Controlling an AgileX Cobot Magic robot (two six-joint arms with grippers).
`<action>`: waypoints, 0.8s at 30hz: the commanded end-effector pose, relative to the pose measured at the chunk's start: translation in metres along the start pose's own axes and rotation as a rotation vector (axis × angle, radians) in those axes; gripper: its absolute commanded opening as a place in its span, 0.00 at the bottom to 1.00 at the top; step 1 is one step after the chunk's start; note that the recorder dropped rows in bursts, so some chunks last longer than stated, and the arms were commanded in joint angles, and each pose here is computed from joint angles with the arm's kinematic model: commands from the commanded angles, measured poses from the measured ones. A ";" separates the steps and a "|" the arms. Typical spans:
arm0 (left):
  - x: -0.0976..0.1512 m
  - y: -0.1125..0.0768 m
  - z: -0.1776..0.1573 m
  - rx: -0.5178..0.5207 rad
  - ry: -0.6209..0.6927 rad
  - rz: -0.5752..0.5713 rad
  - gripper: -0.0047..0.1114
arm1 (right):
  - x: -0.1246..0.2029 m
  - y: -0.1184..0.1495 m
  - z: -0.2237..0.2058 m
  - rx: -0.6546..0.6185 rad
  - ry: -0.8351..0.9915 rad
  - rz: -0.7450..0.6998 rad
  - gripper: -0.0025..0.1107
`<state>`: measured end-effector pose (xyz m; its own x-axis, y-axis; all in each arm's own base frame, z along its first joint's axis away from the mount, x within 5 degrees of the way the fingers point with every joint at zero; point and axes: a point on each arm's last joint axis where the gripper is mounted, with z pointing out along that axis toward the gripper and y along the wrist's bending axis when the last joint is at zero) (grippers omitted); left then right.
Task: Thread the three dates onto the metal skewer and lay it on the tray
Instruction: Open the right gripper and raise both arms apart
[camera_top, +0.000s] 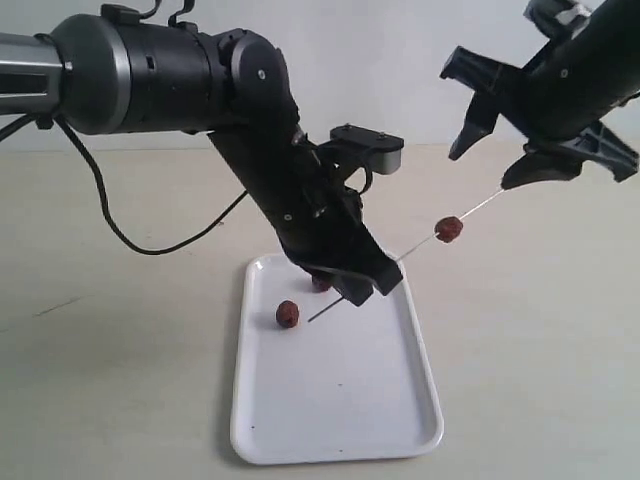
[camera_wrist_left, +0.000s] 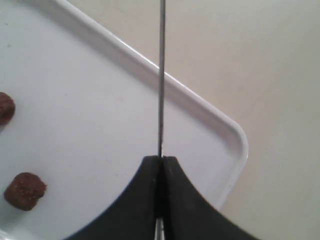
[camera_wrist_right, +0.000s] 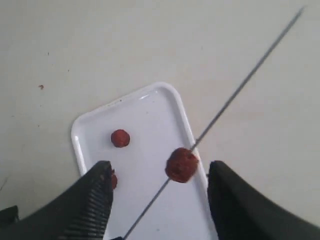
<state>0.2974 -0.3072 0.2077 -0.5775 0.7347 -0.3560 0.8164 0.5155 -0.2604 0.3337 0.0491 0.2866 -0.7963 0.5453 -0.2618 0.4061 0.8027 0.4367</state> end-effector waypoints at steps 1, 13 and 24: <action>-0.004 0.010 -0.032 -0.026 -0.087 -0.031 0.04 | -0.003 -0.003 -0.041 0.043 -0.172 -0.143 0.52; 0.034 0.062 -0.118 -0.143 -0.199 -0.173 0.04 | 0.002 -0.009 -0.107 0.106 -0.419 -0.323 0.50; 0.108 0.111 -0.169 -0.262 -0.202 -0.386 0.04 | -0.002 -0.004 -0.054 0.064 -0.214 -0.316 0.50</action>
<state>0.3298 -0.1145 0.3009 -0.7693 0.4106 -0.4894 0.5473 0.8188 -0.1732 0.3038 0.0291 0.3383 -0.7695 0.3044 -0.5614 0.2041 0.9502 0.2355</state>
